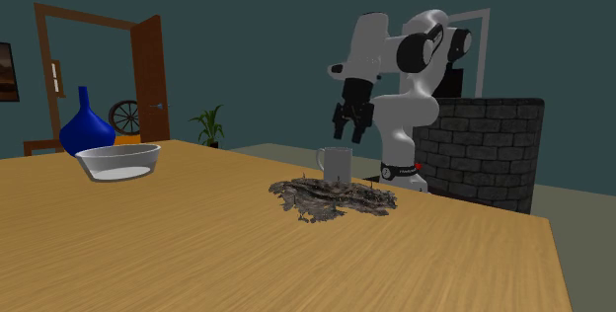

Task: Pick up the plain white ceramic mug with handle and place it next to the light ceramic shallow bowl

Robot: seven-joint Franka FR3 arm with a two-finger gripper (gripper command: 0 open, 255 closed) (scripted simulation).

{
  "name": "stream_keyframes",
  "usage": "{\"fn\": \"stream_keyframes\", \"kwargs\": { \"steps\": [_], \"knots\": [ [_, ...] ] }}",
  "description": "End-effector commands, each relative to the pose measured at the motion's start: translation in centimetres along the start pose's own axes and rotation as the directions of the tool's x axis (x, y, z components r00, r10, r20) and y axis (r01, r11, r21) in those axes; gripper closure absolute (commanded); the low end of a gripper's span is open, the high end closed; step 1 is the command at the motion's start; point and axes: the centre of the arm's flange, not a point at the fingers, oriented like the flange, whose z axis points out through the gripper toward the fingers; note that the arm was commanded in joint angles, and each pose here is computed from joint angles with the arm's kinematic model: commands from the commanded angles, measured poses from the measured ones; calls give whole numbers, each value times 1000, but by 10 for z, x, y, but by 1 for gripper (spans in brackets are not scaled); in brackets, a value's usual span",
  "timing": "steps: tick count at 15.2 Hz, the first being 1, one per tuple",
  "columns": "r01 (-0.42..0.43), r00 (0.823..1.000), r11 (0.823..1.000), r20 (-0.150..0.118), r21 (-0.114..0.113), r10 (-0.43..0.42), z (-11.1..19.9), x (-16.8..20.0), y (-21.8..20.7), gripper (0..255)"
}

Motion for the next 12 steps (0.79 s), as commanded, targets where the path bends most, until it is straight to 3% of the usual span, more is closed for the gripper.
{"fn": "stream_keyframes", "kwargs": {
  "steps": [1,7,12],
  "knots": [
    [-6,1000,1000,-5,5,6,11,-2,-1,0],
    [-6,1000,1000,-5,5,6,45,-2,-2,0],
    [-6,1000,1000,-5,5,6,45,-2,-2,0]
  ]
}}
